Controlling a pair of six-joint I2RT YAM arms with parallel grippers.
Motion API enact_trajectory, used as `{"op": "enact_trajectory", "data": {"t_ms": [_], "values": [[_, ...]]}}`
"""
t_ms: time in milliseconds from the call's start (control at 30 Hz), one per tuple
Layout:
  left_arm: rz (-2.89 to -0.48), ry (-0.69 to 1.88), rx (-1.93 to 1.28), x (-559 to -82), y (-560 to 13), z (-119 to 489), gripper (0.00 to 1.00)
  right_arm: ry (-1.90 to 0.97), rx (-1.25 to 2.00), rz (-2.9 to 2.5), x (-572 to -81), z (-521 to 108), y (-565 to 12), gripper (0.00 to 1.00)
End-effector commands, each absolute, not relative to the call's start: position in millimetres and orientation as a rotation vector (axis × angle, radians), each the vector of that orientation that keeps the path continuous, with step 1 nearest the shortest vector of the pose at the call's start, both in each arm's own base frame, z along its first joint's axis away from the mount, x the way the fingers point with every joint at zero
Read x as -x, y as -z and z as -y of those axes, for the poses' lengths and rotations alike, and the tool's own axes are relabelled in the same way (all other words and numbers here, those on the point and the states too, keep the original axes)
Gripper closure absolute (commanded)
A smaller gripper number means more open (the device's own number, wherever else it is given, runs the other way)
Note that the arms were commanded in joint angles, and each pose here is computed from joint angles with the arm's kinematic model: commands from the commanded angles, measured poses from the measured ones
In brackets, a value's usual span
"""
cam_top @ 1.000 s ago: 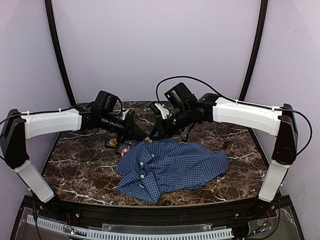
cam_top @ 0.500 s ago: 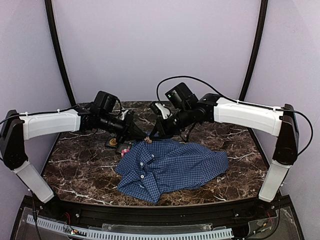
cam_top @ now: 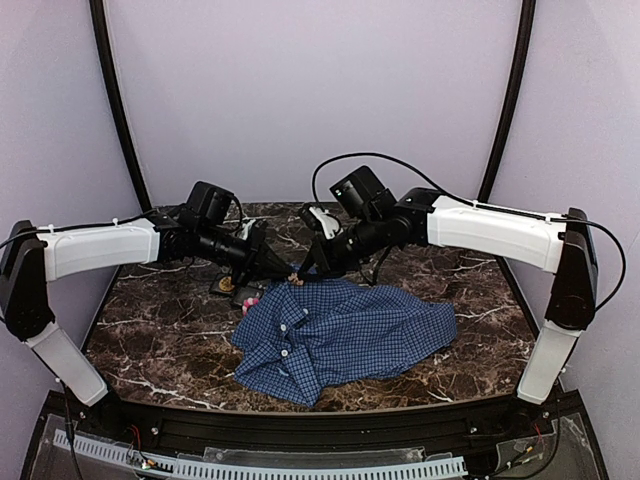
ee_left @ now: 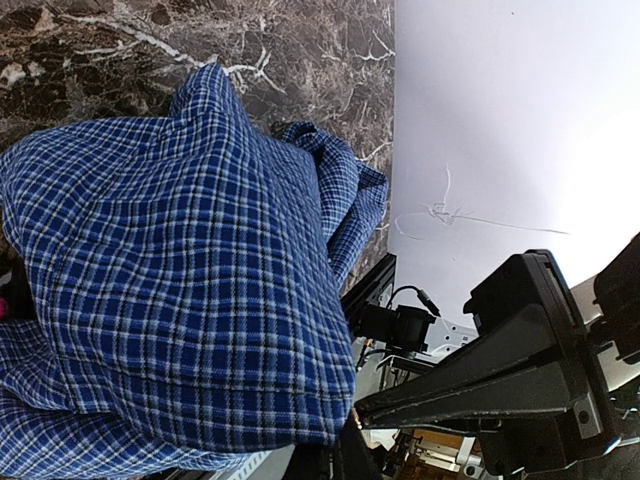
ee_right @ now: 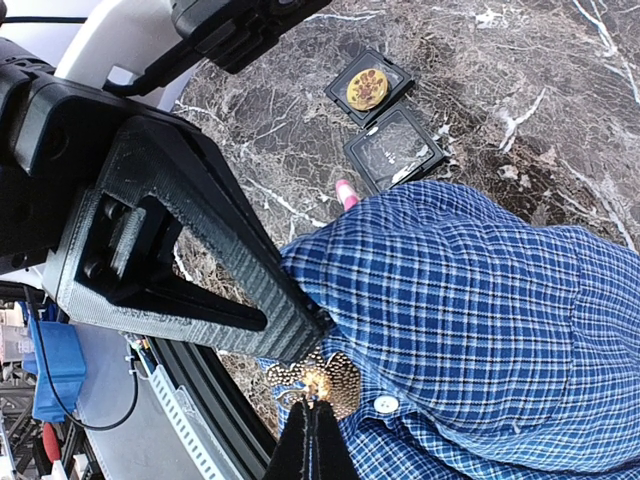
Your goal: Remove the brooch from the garment
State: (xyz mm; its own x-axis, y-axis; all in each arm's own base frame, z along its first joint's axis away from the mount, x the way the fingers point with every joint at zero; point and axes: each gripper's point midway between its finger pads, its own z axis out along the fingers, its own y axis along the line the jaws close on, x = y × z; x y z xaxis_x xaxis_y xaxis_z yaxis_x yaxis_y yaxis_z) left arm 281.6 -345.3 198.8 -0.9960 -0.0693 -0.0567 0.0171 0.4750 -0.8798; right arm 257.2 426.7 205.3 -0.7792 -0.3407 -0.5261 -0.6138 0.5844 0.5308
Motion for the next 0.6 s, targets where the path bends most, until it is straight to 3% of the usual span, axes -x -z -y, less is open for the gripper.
{"op": "enact_trajectory", "data": {"t_ms": [0,567], "values": [[-2.566,1.586,0.016,-280.0,-215.7,343.3,0.99,-1.052,0.797,-2.402,-253.5,-434.0,-214.8,1.00],[-2.565,1.584,0.007,-281.0,-218.0,344.5,0.99,-1.044,0.810,-2.414,-256.7,-439.9,-209.5,1.00]]}}
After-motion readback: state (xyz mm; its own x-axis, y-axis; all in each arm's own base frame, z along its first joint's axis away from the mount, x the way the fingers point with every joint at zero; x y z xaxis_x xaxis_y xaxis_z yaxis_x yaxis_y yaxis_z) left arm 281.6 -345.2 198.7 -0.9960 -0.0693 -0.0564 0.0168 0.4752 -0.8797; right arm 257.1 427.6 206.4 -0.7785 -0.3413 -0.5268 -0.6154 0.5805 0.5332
